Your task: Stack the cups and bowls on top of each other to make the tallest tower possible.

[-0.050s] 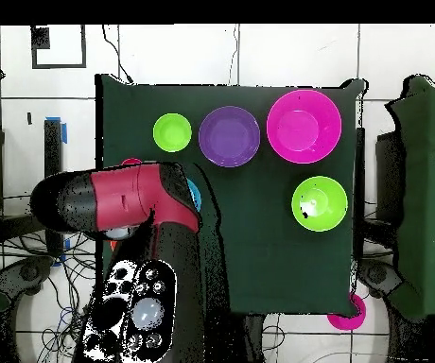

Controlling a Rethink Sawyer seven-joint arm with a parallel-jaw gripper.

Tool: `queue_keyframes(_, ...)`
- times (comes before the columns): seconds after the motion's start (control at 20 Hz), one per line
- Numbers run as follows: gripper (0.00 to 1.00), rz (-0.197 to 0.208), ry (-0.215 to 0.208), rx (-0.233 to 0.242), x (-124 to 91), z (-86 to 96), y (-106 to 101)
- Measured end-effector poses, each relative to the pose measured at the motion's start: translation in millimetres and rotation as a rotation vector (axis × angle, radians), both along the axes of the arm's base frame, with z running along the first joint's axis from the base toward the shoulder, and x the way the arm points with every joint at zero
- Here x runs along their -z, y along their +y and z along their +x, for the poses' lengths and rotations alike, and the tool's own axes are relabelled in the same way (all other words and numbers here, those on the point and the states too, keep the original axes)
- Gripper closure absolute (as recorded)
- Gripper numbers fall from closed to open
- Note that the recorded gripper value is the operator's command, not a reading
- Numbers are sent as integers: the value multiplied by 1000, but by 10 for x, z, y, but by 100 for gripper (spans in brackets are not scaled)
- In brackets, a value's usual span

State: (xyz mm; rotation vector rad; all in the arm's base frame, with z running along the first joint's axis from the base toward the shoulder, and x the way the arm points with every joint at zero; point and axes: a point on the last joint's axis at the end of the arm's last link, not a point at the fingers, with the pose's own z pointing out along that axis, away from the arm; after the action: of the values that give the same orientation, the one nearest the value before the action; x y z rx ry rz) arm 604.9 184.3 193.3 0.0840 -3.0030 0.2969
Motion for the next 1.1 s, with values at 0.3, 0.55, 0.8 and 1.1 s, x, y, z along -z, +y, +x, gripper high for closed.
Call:
queue_keyframes(0.3, 100, 1, 16, 54, 173, 56, 175)
queue_keyframes(0.55, 100, -4, 24, 96, 361, 104, 266)
queue_keyframes(0.8, 100, -16, 37, 134, 556, 125, 304)
queue_keyframes(1.1, 100, -30, 52, 156, 664, 140, 311)
